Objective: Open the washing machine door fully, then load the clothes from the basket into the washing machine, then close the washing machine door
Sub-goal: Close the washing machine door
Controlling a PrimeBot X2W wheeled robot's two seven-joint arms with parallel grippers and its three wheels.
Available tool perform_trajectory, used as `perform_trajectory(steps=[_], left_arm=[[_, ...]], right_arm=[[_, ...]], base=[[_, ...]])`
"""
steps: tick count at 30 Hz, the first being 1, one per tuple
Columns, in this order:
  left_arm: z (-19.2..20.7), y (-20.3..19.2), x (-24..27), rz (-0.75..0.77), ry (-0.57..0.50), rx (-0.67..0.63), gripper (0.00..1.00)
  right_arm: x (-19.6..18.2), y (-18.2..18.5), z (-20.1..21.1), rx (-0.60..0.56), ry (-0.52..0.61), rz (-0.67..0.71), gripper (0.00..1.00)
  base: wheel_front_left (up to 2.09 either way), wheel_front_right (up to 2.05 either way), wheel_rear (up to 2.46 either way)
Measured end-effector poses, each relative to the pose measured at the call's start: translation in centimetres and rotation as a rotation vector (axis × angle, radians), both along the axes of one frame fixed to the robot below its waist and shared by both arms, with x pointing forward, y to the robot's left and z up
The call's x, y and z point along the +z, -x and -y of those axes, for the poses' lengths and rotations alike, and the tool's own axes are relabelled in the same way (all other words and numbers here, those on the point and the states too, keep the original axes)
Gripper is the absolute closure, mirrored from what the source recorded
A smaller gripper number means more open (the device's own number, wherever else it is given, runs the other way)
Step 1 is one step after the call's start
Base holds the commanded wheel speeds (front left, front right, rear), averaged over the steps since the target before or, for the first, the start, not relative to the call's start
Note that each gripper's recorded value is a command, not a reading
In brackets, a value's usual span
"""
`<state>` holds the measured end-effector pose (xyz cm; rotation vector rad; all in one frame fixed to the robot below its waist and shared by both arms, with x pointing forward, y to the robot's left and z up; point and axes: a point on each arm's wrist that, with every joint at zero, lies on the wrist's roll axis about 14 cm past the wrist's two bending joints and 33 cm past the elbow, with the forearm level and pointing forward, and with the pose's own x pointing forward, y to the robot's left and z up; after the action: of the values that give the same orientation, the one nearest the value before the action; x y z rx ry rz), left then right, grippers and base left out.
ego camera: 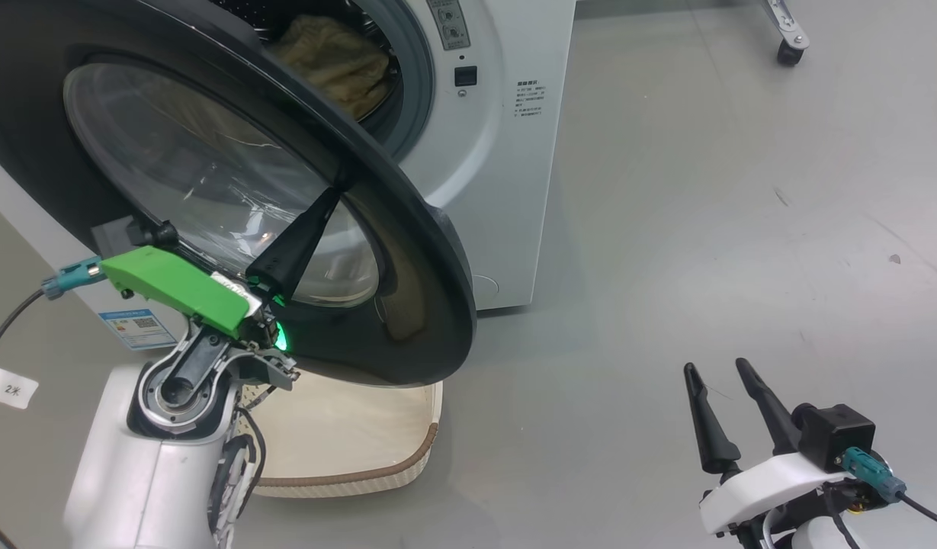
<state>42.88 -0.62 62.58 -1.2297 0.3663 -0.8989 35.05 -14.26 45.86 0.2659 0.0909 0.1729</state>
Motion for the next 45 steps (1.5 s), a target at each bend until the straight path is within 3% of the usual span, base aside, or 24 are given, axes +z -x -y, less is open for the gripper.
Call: perform_trajectory(steps=[7, 13, 14, 17, 18, 19, 20, 30, 45], left_arm=[[0.4, -0.4, 0.0, 0.007, -0.011, 0.019, 1.00], [0.3, -0.3, -0.2, 0.058, -0.088, 0.078, 1.00], [0.0, -0.4, -0.4, 0.069, -0.113, 0.099, 0.91], [-2.1, -0.8, -2.1, 0.079, -0.197, 0.190, 0.51], [-2.9, -0.8, -2.8, 0.075, -0.224, 0.224, 0.22], [-3.6, -0.8, -3.6, 0.074, -0.254, 0.253, 0.03], [-4.1, -0.7, -4.3, 0.078, -0.291, 0.274, 0.00], [-9.5, 1.2, -9.7, 0.177, -0.611, 0.495, 0.00], [-14.8, 5.3, -16.1, 0.251, -0.931, 0.668, 0.00]], right_arm=[[0.1, 0.0, 0.4, -0.013, 0.001, 0.003, 0.00], [0.4, -0.2, 0.8, -0.024, -0.001, 0.013, 0.00], [0.5, -0.3, 0.8, -0.027, 0.000, 0.015, 0.00], [0.5, -0.4, 1.1, -0.034, 0.001, 0.019, 0.00], [0.6, -0.5, 1.2, -0.036, 0.001, 0.021, 0.00], [0.7, -0.6, 1.2, -0.035, 0.001, 0.022, 0.00], [0.6, -0.6, 1.2, -0.034, 0.002, 0.022, 0.00], [0.8, -0.8, -0.1, 0.006, -0.001, 0.027, 0.00], [1.5, -0.9, -1.2, 0.041, 0.001, 0.052, 0.00]], base=[[0.00, 0.00, 0.00], [0.00, 0.00, 0.00], [0.00, 0.00, 0.00], [0.00, 0.00, 0.00], [0.00, 0.00, 0.00], [0.00, 0.00, 0.00], [0.00, 0.00, 0.00], [0.00, 0.00, 0.00], [0.00, 0.00, 0.00]])
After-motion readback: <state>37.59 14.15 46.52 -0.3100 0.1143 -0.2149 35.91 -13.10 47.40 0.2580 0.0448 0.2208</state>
